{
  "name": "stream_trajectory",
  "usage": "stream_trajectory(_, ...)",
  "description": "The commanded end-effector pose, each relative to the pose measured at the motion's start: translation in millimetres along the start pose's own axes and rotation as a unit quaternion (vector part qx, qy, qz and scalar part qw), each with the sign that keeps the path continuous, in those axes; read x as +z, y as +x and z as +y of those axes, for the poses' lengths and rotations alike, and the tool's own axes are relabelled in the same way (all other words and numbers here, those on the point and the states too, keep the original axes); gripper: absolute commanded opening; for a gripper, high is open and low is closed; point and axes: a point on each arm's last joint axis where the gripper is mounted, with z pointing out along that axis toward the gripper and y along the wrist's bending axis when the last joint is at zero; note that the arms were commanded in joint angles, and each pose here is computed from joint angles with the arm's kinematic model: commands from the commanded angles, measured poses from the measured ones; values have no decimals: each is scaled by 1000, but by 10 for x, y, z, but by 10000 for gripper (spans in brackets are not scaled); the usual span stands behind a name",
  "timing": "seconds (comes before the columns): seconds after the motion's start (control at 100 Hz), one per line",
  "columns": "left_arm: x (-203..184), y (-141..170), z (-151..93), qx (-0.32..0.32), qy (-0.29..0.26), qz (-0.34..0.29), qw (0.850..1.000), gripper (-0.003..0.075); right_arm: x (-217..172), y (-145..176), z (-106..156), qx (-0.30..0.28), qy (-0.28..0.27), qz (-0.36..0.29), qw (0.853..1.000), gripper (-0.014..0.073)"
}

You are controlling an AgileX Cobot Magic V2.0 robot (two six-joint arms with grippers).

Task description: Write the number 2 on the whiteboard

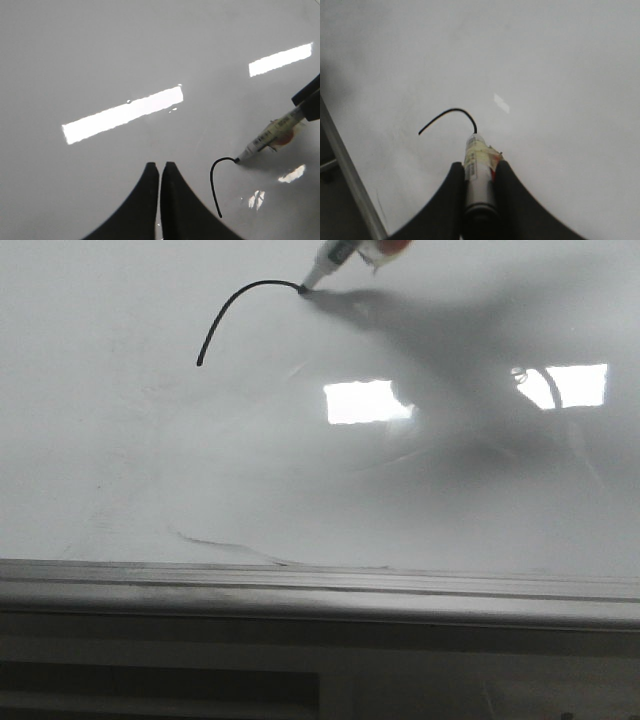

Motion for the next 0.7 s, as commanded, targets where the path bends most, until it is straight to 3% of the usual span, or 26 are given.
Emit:
stream_trajectory(0.0,8,-139,55,-8,-26,-35,999,-19,-82,28,9,0,8,-6,1000,-49)
stream_trajectory(0.14,8,-139,55,-8,-26,-35,999,-19,54,195,152,16,-25,23,999,-49)
stream_trajectory(0.43,8,-139,55,-8,-26,-35,999,-19,486,232,526,-13,-77,28,997,-50)
stream_trajectory(0.69,8,-139,55,-8,-26,-35,999,-19,261,312,368,0,-53,31,998,-49)
